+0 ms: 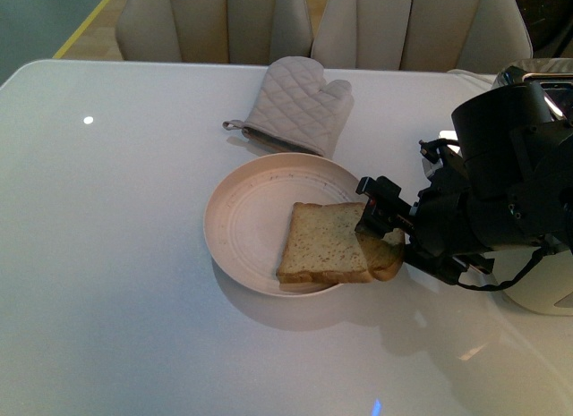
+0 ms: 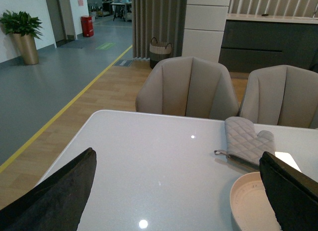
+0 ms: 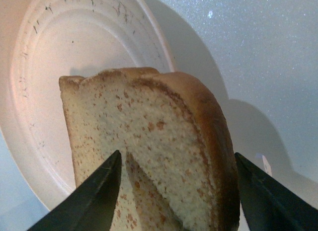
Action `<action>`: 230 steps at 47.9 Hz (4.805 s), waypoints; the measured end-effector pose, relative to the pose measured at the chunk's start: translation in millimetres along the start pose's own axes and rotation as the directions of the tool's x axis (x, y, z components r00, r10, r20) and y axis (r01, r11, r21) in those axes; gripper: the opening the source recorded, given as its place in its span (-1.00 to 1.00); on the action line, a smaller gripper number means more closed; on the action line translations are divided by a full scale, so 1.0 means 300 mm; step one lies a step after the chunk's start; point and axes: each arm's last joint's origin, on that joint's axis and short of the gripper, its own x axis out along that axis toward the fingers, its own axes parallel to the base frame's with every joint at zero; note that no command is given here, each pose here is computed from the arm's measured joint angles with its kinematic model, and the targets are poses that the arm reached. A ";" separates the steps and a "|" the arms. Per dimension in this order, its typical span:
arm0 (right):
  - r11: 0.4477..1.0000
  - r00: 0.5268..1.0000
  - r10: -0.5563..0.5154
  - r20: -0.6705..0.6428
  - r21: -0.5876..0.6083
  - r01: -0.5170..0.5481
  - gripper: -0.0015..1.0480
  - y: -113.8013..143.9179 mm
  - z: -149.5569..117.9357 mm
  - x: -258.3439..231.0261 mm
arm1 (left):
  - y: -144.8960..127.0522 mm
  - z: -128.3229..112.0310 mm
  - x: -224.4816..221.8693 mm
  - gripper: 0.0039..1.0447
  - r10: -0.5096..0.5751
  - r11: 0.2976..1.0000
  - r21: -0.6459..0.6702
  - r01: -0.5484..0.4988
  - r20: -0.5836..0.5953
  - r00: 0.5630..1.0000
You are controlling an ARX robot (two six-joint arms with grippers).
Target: Put bread into toaster
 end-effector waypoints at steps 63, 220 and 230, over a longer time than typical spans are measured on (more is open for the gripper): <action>0.781 0.768 -0.006 0.641 -0.476 0.404 -0.93 0.238 0.382 -0.897 | 0.000 0.000 0.000 0.87 0.000 1.000 0.000 0.000 0.000 1.000; 0.835 0.495 0.180 0.850 -0.398 0.379 -0.70 -0.095 -0.147 -1.005 | 0.000 0.000 0.000 0.87 0.000 1.000 0.000 0.000 0.000 1.000; 0.836 0.490 0.186 0.852 -0.399 0.376 -0.96 -0.105 -0.224 -0.972 | 0.000 0.000 0.000 0.87 0.000 1.000 0.000 0.000 0.000 1.000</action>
